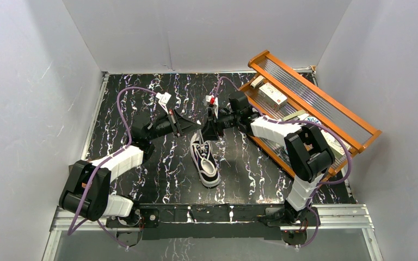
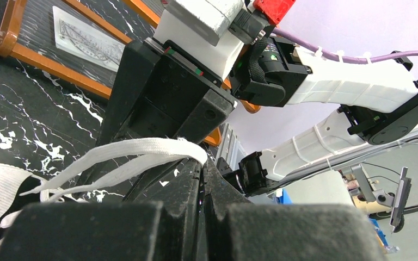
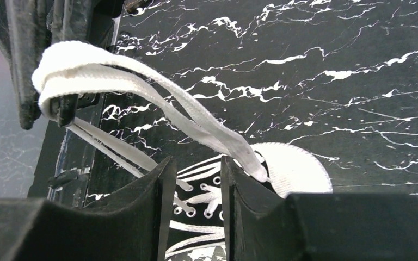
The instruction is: Tie the shoes
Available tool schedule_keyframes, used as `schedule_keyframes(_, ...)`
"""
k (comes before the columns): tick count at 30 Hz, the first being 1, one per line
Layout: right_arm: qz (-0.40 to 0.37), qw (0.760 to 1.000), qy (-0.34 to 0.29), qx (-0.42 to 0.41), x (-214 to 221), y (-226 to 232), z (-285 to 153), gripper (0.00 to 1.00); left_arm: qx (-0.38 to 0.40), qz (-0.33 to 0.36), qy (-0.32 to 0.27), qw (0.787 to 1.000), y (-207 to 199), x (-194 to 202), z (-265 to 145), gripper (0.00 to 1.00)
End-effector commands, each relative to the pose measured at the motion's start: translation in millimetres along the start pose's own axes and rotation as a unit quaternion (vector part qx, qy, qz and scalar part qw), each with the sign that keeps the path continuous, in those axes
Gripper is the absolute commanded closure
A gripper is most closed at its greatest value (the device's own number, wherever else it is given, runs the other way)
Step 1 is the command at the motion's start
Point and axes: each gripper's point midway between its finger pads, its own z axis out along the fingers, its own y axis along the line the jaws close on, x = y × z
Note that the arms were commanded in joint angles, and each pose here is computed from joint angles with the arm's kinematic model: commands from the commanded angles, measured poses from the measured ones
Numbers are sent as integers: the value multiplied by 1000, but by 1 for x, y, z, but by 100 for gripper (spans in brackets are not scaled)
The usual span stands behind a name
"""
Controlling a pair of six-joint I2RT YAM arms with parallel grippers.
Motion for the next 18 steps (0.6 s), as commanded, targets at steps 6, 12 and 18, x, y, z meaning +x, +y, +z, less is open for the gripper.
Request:
schedule_keyframes(6, -41, 999, -20, 13, -13, -6, 10, 52, 35, 40, -22, 998, -27, -21, 1, 100)
schedule_keyframes(12, -43, 996, -22, 68, -9, -19, 5, 51, 37, 42, -25, 998, -30, -21, -1, 100)
schedule_keyframes(18, -34, 997, -18, 69, -2, -22, 8, 53, 32, 39, -28, 998, -27, -19, -2, 100)
